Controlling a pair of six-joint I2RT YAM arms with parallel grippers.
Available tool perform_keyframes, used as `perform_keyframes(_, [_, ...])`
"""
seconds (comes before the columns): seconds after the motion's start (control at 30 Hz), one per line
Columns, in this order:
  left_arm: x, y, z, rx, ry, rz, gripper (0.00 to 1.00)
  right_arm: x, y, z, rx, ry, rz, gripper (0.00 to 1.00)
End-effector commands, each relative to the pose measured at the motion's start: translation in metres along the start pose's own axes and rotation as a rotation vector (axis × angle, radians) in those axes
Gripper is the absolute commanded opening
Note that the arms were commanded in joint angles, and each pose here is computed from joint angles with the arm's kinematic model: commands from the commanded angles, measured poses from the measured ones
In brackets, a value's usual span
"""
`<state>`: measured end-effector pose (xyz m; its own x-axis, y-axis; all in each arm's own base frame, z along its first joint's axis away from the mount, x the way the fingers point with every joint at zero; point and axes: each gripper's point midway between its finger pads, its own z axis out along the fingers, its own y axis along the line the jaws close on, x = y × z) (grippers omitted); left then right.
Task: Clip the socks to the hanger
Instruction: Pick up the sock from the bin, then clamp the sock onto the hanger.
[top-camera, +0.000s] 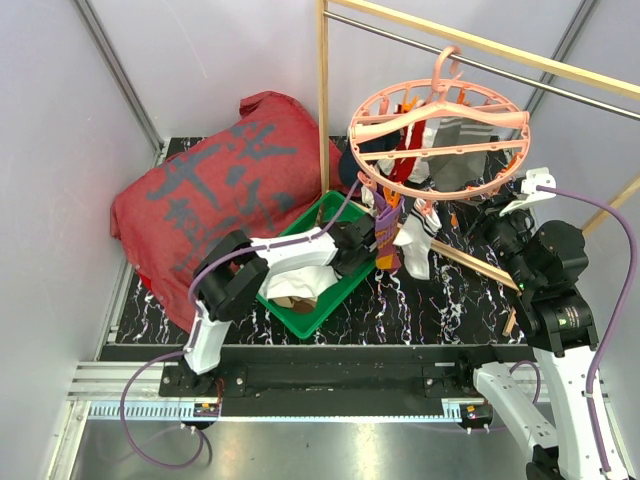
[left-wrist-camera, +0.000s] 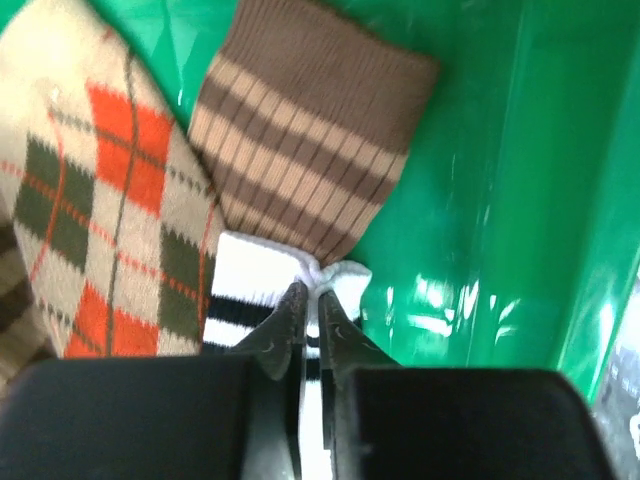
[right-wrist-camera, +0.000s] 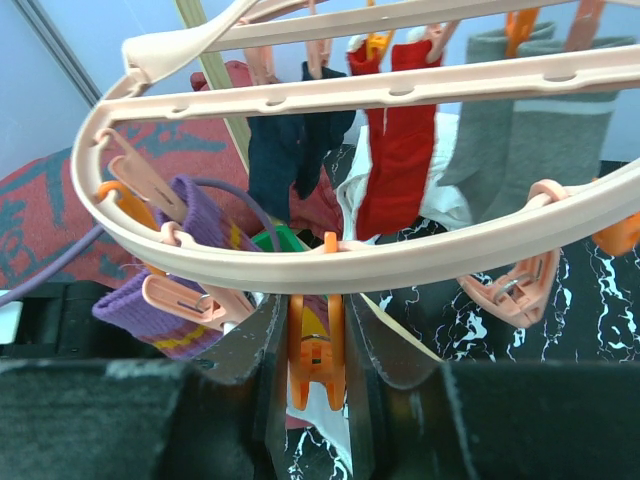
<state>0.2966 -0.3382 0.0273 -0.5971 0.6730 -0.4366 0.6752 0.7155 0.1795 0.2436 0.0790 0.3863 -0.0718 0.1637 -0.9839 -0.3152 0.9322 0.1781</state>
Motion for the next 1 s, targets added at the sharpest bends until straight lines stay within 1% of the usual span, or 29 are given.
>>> perform_keyframes(0.0, [-0.006, 0.010, -0.042, 0.013, -0.052, -0.049, 0.00, -0.011, -0.002, 0.001, 0.013, -0.044, -0.018, 0.12])
perform_keyframes(0.1, [-0.022, 0.016, -0.077, 0.027, -0.146, -0.082, 0.00, -0.012, -0.002, 0.001, 0.012, -0.042, -0.021, 0.12])
perform_keyframes(0.17, [-0.026, 0.019, -0.089, 0.030, -0.182, -0.100, 0.00, -0.013, -0.002, 0.001, 0.011, -0.047, -0.021, 0.12])
perform_keyframes(0.2, [-0.032, 0.021, -0.103, 0.036, -0.218, -0.111, 0.00, -0.014, -0.001, 0.000, 0.011, -0.048, -0.022, 0.12])
perform_keyframes(0.27, [-0.033, 0.022, -0.114, 0.054, -0.250, -0.127, 0.00, -0.014, -0.002, 0.000, 0.014, -0.049, -0.022, 0.12])
perform_keyframes(0.33, [-0.041, 0.025, -0.136, 0.071, -0.313, -0.152, 0.00, -0.014, -0.002, 0.000, 0.013, -0.049, -0.023, 0.12])
perform_keyframes(0.37, [-0.039, 0.025, -0.140, 0.080, -0.321, -0.157, 0.00, -0.014, -0.001, 0.000, 0.011, -0.048, -0.020, 0.12])
perform_keyframes(0.4, [-0.043, 0.028, -0.155, 0.088, -0.366, -0.174, 0.00, -0.014, -0.001, 0.000, 0.011, -0.048, -0.017, 0.12])
perform_keyframes(0.47, [-0.045, 0.031, -0.168, 0.093, -0.420, -0.190, 0.00, -0.014, -0.001, 0.000, 0.009, -0.048, -0.016, 0.12])
perform_keyframes(0.5, [-0.050, 0.036, -0.188, 0.098, -0.485, -0.212, 0.00, -0.015, -0.001, 0.001, 0.009, -0.050, -0.016, 0.12])
perform_keyframes(0.57, [-0.063, 0.040, -0.212, 0.118, -0.608, -0.238, 0.00, -0.017, 0.000, 0.001, 0.007, -0.052, -0.015, 0.12])
perform_keyframes(0.6, [-0.061, 0.043, -0.231, 0.135, -0.675, -0.254, 0.00, -0.016, 0.000, 0.002, 0.006, -0.049, -0.013, 0.12])
perform_keyframes(0.63, [-0.074, 0.044, -0.251, 0.159, -0.778, -0.271, 0.00, -0.016, 0.000, 0.002, 0.004, -0.049, -0.013, 0.12])
perform_keyframes(0.7, [-0.075, 0.044, -0.285, 0.219, -0.904, -0.274, 0.00, -0.017, 0.002, 0.003, -0.001, -0.046, -0.008, 0.12])
perform_keyframes(0.73, [-0.083, 0.045, -0.304, 0.242, -0.985, -0.278, 0.00, -0.017, 0.002, 0.003, -0.001, -0.046, -0.008, 0.12])
perform_keyframes(0.83, [-0.087, 0.042, -0.346, 0.295, -1.112, -0.252, 0.00, -0.019, 0.003, 0.004, -0.007, -0.050, 0.000, 0.12])
perform_keyframes(0.9, [-0.091, 0.039, -0.372, 0.340, -1.177, -0.231, 0.00, -0.021, 0.004, 0.005, -0.011, -0.049, 0.000, 0.12])
perform_keyframes(0.97, [-0.092, 0.032, -0.388, 0.382, -1.214, -0.214, 0.00, -0.021, 0.004, 0.006, -0.011, -0.048, 0.002, 0.12])
